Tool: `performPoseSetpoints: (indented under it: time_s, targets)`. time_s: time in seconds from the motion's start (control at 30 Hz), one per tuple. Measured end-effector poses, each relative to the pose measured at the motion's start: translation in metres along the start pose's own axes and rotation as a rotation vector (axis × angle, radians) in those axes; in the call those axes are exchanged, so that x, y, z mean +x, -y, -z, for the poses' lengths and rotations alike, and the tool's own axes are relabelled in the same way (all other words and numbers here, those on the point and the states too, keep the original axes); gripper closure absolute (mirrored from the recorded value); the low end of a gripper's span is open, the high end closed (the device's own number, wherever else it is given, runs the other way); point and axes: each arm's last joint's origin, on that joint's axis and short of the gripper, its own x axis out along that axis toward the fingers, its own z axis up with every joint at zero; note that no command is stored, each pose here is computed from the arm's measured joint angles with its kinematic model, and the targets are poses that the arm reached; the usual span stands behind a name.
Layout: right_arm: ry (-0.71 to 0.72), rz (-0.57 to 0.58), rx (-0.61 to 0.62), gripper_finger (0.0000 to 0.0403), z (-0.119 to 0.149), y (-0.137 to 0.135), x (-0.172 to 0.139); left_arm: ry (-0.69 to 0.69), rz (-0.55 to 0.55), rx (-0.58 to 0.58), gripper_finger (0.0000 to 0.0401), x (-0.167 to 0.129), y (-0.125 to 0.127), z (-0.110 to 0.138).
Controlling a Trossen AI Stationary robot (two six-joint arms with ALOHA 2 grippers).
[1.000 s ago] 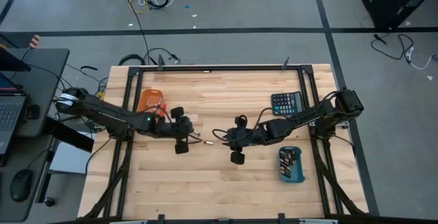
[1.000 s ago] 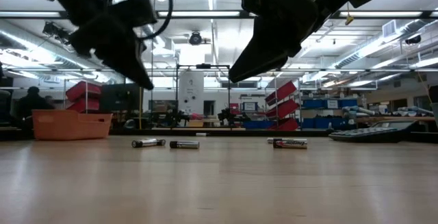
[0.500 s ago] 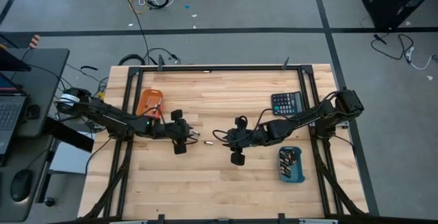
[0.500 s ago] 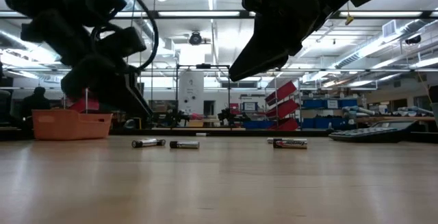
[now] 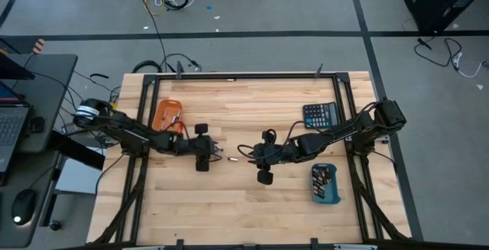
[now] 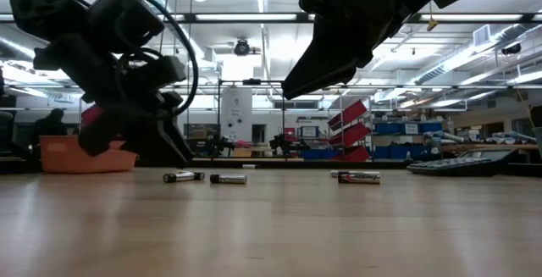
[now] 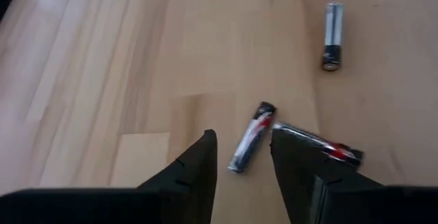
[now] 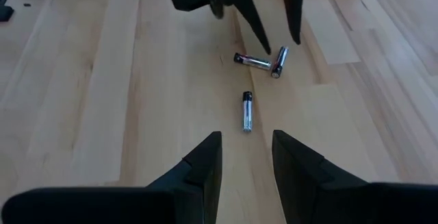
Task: Sort batteries
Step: Put the silver battery into the orange bin
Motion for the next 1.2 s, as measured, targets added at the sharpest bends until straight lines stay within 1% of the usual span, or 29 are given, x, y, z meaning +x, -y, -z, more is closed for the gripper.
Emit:
performPoseSetpoints:
  time_s: [0.13, 0.27, 0.47, 0.6, 0.97, 1.2]
  targets:
    - [-0.002, 0.0, 0.004, 0.0288, 0.0, 0.0, 0.0, -0.008, -0.017, 0.006, 0.0264, 0.002, -0.005, 0.001]
    - [-0.002, 0.0, 0.004, 0.0288, 0.0, 0.0, 0.0, -0.021, -0.002, 0.011, 0.0264, 0.003, -0.009, 0.002]
    - [-0.002, 0.0, 0.004, 0.0288, 0.0, 0.0, 0.0, -0.015, 0.064, 0.032, 0.0264, 0.004, -0.008, 0.002]
    - [-0.002, 0.0, 0.004, 0.0288, 0.0, 0.0, 0.0, -0.024, 0.085, 0.035, 0.0264, 0.004, -0.007, 0.003]
    - [0.0, 0.0, 0.005, 0.0288, 0.0, 0.0, 0.0, -0.03, 0.075, 0.031, 0.0265, 0.015, -0.004, 0.007]
    - [0.0, 0.0, 0.005, 0.0288, 0.0, 0.0, 0.0, -0.035, 0.075, 0.028, 0.0266, 0.015, -0.004, 0.007]
